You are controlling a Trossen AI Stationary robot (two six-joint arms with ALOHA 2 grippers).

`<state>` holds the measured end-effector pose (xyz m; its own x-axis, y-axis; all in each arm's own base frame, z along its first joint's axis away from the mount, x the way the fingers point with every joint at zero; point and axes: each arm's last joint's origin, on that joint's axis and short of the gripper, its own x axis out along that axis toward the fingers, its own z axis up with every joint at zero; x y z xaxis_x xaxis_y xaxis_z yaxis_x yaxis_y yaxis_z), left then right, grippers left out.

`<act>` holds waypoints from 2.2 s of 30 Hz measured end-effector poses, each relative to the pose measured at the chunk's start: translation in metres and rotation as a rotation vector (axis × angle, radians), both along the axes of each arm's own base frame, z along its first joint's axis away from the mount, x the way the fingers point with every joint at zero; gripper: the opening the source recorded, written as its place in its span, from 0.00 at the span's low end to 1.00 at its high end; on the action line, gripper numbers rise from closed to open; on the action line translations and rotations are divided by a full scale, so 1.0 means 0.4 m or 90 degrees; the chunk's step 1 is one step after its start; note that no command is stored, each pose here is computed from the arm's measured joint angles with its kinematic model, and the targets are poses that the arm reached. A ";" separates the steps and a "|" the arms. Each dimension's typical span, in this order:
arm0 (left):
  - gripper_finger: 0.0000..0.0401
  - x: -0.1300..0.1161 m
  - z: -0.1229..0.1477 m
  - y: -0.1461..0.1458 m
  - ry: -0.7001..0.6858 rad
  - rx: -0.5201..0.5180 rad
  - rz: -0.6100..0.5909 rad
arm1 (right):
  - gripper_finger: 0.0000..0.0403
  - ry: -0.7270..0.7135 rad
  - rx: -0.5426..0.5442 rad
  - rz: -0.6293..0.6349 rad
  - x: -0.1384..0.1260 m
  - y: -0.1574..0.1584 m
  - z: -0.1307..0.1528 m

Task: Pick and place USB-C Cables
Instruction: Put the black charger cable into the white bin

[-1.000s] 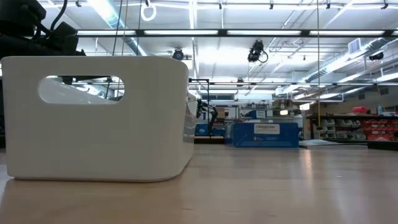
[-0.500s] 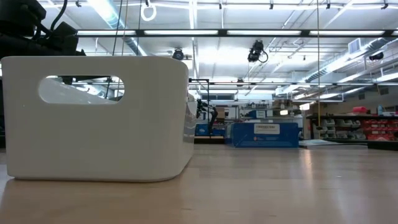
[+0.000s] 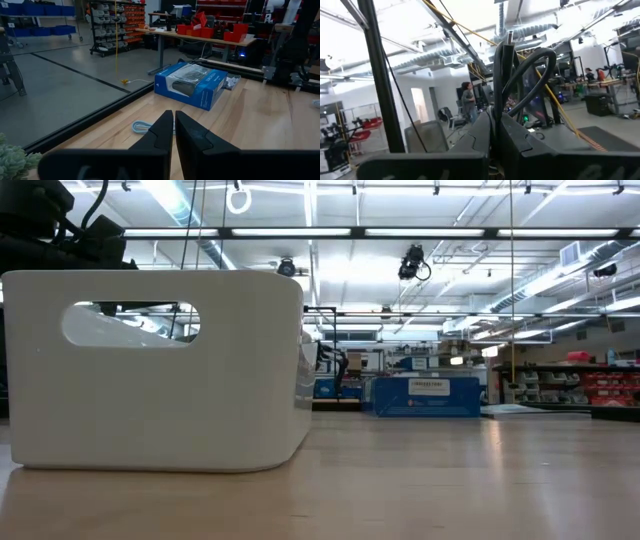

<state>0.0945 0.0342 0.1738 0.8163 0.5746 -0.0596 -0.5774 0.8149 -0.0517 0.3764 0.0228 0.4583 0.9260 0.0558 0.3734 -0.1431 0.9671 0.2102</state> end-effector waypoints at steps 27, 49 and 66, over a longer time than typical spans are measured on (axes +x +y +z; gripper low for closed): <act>0.06 0.000 0.000 0.000 0.000 0.000 0.000 | 0.05 0.163 0.262 -0.058 -0.028 0.080 -0.443; 0.06 0.000 0.000 0.000 0.001 0.000 0.000 | 0.06 0.187 0.298 -0.058 -0.047 0.232 -0.626; 0.06 0.000 0.000 0.000 0.000 0.000 0.000 | 0.06 0.186 0.376 -0.024 0.077 0.256 -0.782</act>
<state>0.0945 0.0342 0.1737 0.8163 0.5746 -0.0599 -0.5774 0.8149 -0.0516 0.4074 0.1254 0.1453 0.9912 -0.1157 0.0641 0.0321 0.6806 0.7320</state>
